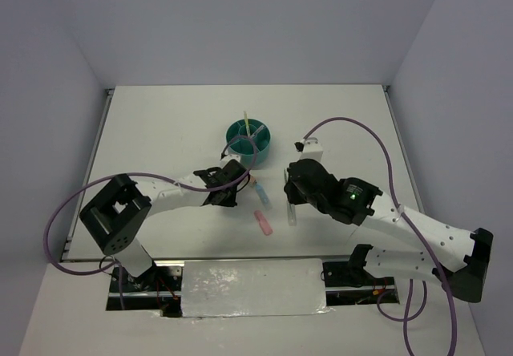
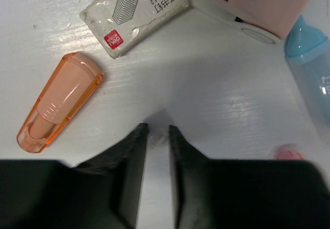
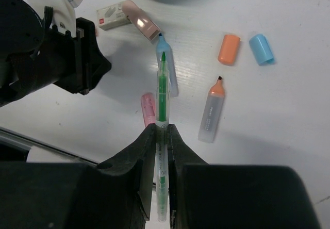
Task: Sort the stationery into containers
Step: Close the pen cap on the pen.
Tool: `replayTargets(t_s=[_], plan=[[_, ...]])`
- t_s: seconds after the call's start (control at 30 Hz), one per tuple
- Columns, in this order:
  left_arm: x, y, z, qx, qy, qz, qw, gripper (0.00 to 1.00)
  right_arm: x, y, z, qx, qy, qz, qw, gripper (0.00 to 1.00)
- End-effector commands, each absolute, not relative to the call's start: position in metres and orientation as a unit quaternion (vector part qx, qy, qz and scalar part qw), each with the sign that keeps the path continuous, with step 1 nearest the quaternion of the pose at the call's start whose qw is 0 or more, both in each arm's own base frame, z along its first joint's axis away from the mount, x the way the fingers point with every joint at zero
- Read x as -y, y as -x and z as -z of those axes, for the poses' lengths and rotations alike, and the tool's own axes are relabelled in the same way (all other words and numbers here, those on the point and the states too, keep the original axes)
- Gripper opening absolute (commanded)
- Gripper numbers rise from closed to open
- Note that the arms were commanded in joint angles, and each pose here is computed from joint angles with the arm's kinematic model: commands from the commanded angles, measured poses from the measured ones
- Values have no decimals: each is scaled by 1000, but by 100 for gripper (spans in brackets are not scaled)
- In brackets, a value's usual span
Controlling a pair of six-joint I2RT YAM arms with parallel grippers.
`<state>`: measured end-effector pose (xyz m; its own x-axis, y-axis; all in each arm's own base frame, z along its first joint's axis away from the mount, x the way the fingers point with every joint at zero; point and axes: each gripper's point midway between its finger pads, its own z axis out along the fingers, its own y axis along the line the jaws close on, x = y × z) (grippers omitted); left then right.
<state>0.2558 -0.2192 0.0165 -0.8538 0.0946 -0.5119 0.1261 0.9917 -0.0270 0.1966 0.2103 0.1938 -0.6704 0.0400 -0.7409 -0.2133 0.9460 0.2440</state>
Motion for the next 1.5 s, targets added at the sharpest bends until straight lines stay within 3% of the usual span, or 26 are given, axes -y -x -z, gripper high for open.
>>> replayTargets(t_s=[0.0, 0.1, 0.3, 0.43, 0.63, 0.83, 1.13, 1.23, 1.37, 1.47], plan=[[204, -234, -1, -972, -59, 15, 228, 43, -211, -197, -222, -882, 40, -188, 430, 0], [203, -233, 2, -972, -64, 13, 224, 51, -211, -197, -220, -883, 40, -186, 428, 0], [203, -226, 6, -974, -68, 7, 216, 48, -211, -195, -222, -882, 40, -188, 429, 0], [200, -223, 6, -974, -73, -1, 214, 36, -212, -194, -225, -880, 40, -195, 431, 0], [201, -213, 6, -974, -82, -4, 211, 45, -211, -193, -224, -881, 42, -192, 430, 0], [196, -206, 12, -975, -82, -13, 205, 45, -215, -192, -227, -880, 45, -195, 430, 0], [189, -201, 18, -977, -83, -24, 197, 29, -216, -192, -231, -878, 45, -196, 434, 0], [187, -199, 20, -977, -82, -25, 194, 20, -217, -193, -232, -879, 45, -193, 433, 0], [189, -196, 20, -978, -81, -15, 192, 0, -219, -194, -228, -878, 52, -195, 435, 0], [198, -204, 3, -975, -74, 5, 212, 0, -230, -196, -234, -860, 57, -233, 450, 0]])
